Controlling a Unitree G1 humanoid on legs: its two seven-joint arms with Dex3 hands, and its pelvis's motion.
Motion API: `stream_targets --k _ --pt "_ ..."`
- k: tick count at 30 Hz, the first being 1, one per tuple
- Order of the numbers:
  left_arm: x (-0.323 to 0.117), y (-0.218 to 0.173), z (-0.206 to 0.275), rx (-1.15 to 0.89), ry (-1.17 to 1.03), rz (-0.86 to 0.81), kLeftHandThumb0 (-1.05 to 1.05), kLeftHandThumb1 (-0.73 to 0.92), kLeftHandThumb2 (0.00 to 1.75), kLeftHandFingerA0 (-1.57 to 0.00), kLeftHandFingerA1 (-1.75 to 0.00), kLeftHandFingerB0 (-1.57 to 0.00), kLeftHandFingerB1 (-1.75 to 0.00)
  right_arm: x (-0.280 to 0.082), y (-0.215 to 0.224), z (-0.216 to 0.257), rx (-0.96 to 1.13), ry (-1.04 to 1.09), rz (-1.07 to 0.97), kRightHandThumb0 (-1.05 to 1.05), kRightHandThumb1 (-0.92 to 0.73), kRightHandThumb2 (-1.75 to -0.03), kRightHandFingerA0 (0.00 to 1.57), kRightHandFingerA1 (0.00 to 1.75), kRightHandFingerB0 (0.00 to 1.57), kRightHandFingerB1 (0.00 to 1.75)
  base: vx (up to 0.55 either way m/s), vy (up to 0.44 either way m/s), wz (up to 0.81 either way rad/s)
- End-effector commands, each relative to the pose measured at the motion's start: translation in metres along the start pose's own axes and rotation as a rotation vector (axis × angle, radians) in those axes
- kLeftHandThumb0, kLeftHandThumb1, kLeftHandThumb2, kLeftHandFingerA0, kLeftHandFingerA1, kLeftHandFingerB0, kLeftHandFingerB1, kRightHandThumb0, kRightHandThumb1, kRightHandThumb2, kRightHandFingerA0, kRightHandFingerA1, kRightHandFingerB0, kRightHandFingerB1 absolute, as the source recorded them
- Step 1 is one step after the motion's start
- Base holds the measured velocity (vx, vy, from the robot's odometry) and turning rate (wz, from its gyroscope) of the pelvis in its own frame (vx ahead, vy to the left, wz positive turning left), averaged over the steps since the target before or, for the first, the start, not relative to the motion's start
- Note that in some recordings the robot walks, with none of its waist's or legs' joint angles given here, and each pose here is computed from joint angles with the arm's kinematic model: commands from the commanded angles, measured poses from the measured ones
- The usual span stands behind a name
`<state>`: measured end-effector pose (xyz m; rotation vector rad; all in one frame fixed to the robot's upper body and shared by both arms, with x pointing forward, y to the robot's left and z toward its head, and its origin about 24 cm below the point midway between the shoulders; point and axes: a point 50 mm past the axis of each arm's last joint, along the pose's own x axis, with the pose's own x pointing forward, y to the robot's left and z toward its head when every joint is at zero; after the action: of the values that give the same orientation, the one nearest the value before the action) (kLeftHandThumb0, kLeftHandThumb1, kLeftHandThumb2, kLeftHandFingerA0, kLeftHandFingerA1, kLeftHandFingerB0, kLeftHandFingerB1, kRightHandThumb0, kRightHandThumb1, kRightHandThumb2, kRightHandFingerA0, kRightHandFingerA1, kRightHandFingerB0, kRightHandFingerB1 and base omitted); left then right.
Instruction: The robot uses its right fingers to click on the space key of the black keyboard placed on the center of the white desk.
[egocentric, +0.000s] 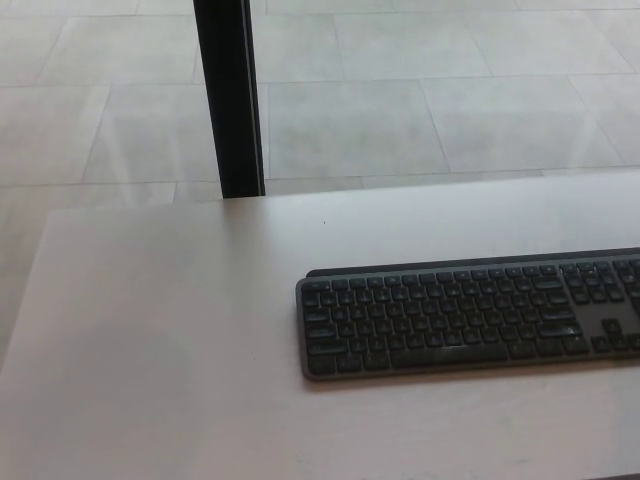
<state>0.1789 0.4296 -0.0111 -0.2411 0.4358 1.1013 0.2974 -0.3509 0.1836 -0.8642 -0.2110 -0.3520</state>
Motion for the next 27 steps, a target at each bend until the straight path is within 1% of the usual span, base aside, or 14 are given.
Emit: stream_targets --k 1,2,4,5,7,9,11,12,14,15,17,18,22,27 --pt "0.001 0.022 -0.003 0.046 -0.005 0.047 -0.52 0.66 0.6 -0.72 -0.75 -0.65 -0.59 -0.144 -0.047 -0.16 1.136 0.705 -1.142 -0.63 -0.67 -0.6 0.64 0.72 0.32 0.72 0.0 0.0 0.0" --pt "0.001 0.022 -0.002 0.04 -0.006 0.047 -0.51 0.66 0.59 -0.7 -0.74 -0.66 -0.6 -0.147 -0.042 -0.162 1.149 0.714 -1.14 -0.62 -0.67 -0.6 0.58 0.74 0.23 0.72 0.0 0.0 0.0" --pt "0.001 0.021 -0.002 0.029 -0.004 0.045 -0.51 0.66 0.6 -0.71 -0.73 -0.66 -0.6 -0.15 -0.038 -0.164 1.143 0.742 -1.148 -0.62 -0.66 -0.59 0.62 0.74 0.33 0.77 0.0 0.0 0.0" --pt "0.001 0.02 -0.002 0.014 -0.002 0.04 -0.51 0.67 0.6 -0.69 -0.75 -0.64 -0.59 -0.154 -0.032 -0.167 1.154 0.776 -1.171 -0.6 -0.65 -0.59 0.62 0.75 0.56 0.94 0.0 0.0 0.0" --pt "0.001 0.02 -0.002 0.009 0.004 0.043 -0.52 0.67 0.6 -0.69 -0.74 -0.62 -0.58 -0.157 -0.027 -0.169 1.13 0.811 -1.188 -0.61 -0.64 -0.59 0.62 0.77 0.58 0.98 0.0 0.0 0.0" --pt "0.001 0.021 -0.002 0.028 -0.005 0.048 -0.53 0.68 0.6 -0.71 -0.76 -0.63 -0.59 -0.162 -0.017 -0.174 1.15 0.862 -1.194 -0.61 -0.65 -0.61 0.72 0.84 0.99 1.3 0.0 0.0 0.0" --pt "0.001 0.022 -0.003 0.026 -0.001 0.046 -0.53 0.69 0.6 -0.7 -0.76 -0.63 -0.59 -0.165 -0.013 -0.176 1.145 0.896 -1.204 -0.59 -0.66 -0.59 0.87 0.96 0.88 1.21 0.0 0.0 0.0" --pt "0.001 0.022 -0.003 0.047 -0.002 0.048 -0.54 0.7 0.61 -0.72 -0.76 -0.64 -0.6 -0.168 -0.008 -0.177 1.151 0.898 -1.187 -0.57 -0.67 -0.59 0.77 0.91 0.6 0.92 0.0 0.0 0.0" --pt "0.0 0.024 -0.004 0.055 0.003 0.049 -0.54 0.7 0.61 -0.71 -0.75 -0.63 -0.59 -0.17 -0.003 -0.177 1.146 0.908 -1.171 -0.55 -0.67 -0.59 0.77 0.89 0.67 0.98 0.0 0.0 0.0" --pt "0.0 0.023 -0.005 0.053 0.006 0.044 -0.54 0.71 0.61 -0.68 -0.7 -0.57 -0.56 -0.171 0.001 -0.178 1.145 0.92 -1.155 -0.56 -0.67 -0.6 0.71 0.92 0.52 0.86 0.0 0.0 0.0" --pt "0.001 0.023 -0.005 0.021 0.02 0.026 -0.53 0.72 0.61 -0.62 -0.7 -0.52 -0.55 -0.171 0.01 -0.177 1.15 0.94 -1.127 -0.55 -0.69 -0.6 0.77 1.11 0.58 0.97 0.0 0.0 0.0" --pt "0.001 0.022 -0.005 0.013 0.021 0.022 -0.53 0.72 0.61 -0.61 -0.7 -0.53 -0.56 -0.17 0.012 -0.176 1.157 0.942 -1.122 -0.53 -0.7 -0.59 0.64 0.94 0.49 0.91 0.0 0.0 0.0" --pt "0.001 0.02 -0.004 0.029 0.017 0.024 -0.55 0.73 0.62 -0.69 -0.73 -0.58 -0.58 -0.17 0.023 -0.177 1.172 0.972 -1.078 -0.53 -0.74 -0.62 0.64 0.83 0.36 0.75 0.0 0.0 0.0" --pt "0.0 0.021 -0.006 0.033 0.017 0.027 -0.54 0.75 0.62 -0.69 -0.72 -0.6 -0.59 -0.166 0.029 -0.174 1.187 0.955 -1.013 -0.56 -0.74 -0.62 0.6 0.66 0.49 0.67 0.0 0.0 0.0"
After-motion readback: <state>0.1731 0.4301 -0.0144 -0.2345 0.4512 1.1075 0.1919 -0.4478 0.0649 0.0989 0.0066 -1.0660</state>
